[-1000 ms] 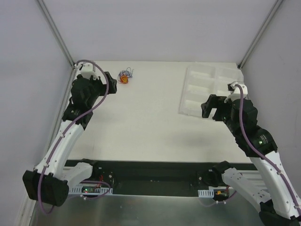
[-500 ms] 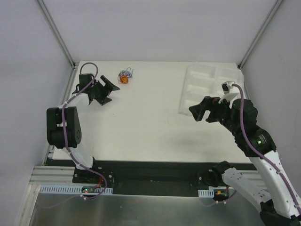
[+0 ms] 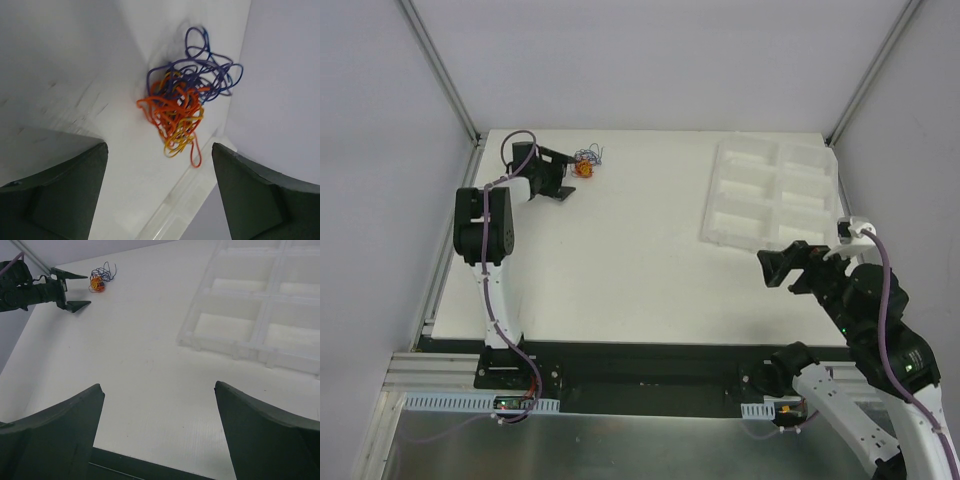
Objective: Untangle the cables
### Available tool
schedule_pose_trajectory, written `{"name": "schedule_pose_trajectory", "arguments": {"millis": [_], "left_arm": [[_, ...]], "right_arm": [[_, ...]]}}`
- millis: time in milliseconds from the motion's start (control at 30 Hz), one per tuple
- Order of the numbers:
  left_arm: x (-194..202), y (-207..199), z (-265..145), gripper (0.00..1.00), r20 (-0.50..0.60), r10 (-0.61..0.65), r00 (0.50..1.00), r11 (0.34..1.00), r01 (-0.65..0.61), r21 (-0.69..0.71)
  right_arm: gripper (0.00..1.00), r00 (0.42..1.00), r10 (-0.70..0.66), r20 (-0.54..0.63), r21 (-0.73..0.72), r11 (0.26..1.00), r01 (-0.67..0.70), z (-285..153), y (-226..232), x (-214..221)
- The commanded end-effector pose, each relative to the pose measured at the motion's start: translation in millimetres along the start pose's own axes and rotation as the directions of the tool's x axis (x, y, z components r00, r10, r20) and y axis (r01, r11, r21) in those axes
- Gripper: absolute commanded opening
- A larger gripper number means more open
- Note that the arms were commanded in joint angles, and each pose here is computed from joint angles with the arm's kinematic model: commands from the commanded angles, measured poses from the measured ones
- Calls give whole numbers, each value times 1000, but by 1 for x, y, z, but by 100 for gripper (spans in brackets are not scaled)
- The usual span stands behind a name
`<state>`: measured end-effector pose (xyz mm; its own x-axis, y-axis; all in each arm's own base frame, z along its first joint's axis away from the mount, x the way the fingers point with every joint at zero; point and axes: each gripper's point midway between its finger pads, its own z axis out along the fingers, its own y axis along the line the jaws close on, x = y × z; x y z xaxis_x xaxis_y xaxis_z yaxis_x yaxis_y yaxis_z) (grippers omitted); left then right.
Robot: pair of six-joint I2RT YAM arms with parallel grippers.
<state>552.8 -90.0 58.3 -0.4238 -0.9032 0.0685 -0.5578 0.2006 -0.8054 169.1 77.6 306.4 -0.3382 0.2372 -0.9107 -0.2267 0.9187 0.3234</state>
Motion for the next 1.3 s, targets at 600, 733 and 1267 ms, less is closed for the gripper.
{"name": "schedule_pose_trajectory", "arguments": {"millis": [600,733,1267], "left_arm": [[68,39,-55,0,1,293,956,946,-290,-143],[138,88,-112,0,-121,388,913,905,-403,-135],[237,125,-242,56,-398,652,645,739,-657,148]], "right_arm": [[98,991,10,-133,2,1000,-9,61,16,22],[97,976,-12,-217,-91,996,-8,92,45,53],[99,867,23,-498,-205,968,-143,150,112,160]]}}
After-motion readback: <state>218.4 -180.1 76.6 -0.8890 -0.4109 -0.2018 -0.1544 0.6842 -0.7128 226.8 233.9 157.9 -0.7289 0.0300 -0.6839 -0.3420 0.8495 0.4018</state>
